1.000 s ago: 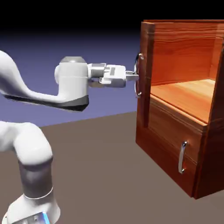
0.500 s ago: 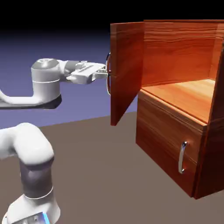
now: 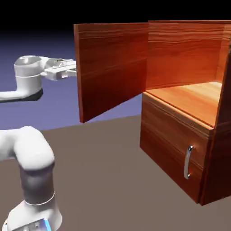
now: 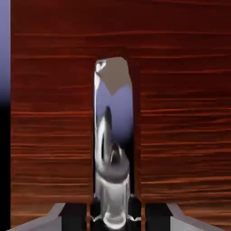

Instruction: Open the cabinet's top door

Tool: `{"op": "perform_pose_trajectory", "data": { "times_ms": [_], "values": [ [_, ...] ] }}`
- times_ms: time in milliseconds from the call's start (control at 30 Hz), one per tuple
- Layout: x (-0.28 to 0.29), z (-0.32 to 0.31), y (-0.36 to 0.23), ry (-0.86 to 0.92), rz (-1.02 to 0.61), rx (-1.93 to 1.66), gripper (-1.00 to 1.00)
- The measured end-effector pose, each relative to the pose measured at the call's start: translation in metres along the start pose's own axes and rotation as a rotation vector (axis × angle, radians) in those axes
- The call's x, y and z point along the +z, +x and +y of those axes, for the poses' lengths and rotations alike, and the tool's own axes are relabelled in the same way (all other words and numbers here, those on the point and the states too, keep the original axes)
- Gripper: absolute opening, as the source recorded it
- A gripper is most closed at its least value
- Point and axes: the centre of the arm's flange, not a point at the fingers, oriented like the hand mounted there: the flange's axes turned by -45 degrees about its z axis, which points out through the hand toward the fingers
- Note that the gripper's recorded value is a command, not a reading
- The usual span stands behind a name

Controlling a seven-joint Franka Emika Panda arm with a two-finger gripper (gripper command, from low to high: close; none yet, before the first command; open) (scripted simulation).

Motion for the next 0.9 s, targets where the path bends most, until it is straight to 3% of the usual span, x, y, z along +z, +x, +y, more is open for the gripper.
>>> {"op": "perform_pose_trajectory", "data": {
  "times_ms": [433,900],
  "values": [
    [-0.113,0.052,0.000,0.257,0.000,0.000,-1.00],
    [-0.193,0.115,0.000,0.466,0.000,0.000,-1.00]
  ]
}}
